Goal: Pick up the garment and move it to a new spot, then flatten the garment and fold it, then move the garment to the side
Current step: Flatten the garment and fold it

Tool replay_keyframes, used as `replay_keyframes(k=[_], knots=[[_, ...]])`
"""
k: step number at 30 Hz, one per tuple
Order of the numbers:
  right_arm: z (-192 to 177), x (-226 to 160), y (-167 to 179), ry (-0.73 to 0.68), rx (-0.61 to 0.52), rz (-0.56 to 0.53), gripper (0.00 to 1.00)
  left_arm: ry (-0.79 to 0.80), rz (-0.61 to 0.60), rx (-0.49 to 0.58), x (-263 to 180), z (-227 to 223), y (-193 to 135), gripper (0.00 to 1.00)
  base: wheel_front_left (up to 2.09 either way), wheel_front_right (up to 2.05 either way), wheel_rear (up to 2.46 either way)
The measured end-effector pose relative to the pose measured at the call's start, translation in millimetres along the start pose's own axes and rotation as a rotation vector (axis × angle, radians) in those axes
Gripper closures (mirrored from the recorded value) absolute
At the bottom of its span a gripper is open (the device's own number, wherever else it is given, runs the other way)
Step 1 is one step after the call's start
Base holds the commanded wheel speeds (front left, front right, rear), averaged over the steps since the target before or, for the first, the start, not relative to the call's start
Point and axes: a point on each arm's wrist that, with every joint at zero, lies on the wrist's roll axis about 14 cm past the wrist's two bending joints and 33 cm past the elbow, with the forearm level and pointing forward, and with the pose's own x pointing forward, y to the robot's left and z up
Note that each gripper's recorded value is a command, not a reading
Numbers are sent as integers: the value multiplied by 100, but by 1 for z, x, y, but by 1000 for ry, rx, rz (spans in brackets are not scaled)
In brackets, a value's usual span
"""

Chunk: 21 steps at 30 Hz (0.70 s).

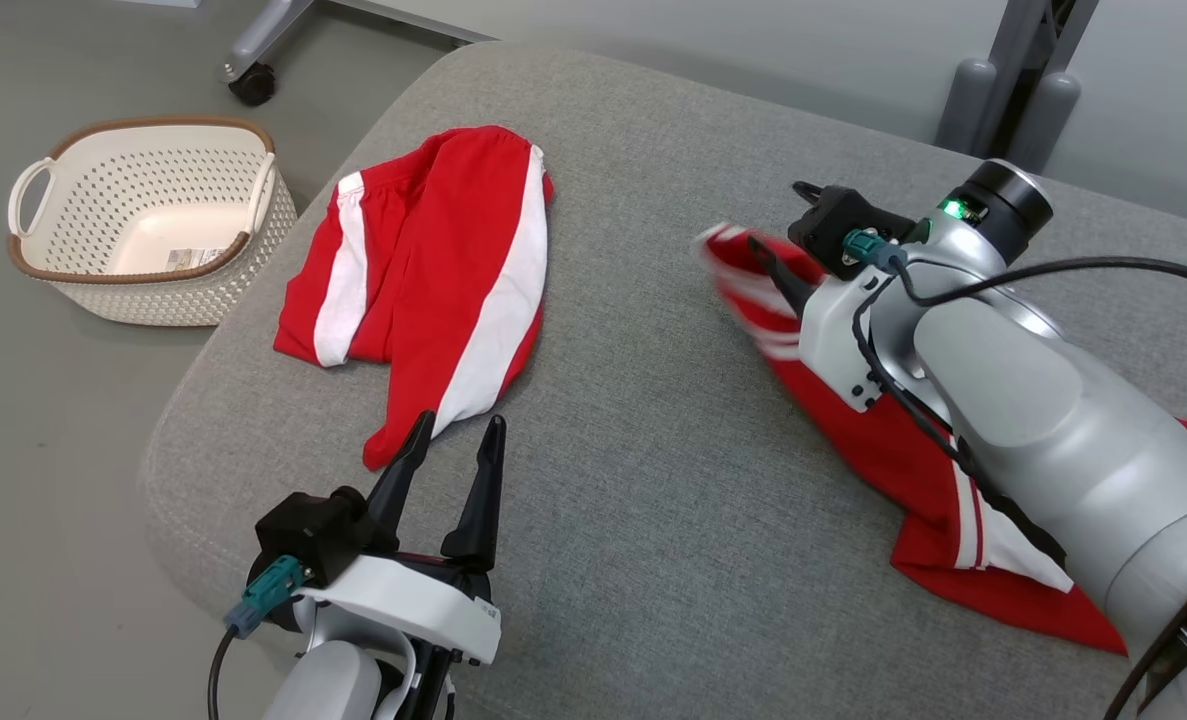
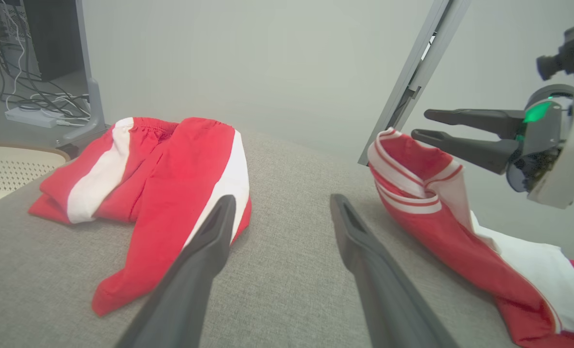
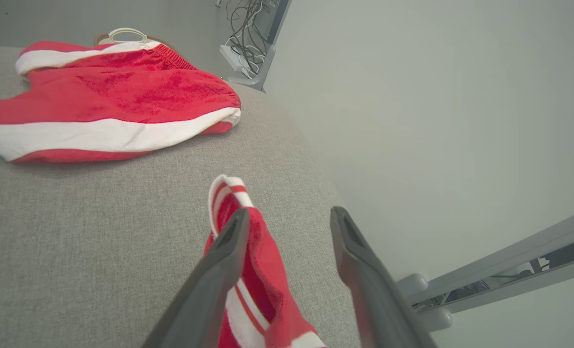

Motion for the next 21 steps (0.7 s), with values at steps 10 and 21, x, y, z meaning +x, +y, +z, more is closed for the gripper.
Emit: replay_keyframes(k=[10, 21], knots=[[-23, -21, -6, 167, 2, -17, 0, -14, -37, 5, 5, 4, -11, 0, 0, 0, 0], [18, -79, -69, -19, 131, -243, 0, -56, -112, 15, 6, 14, -33, 0, 0, 0, 0]])
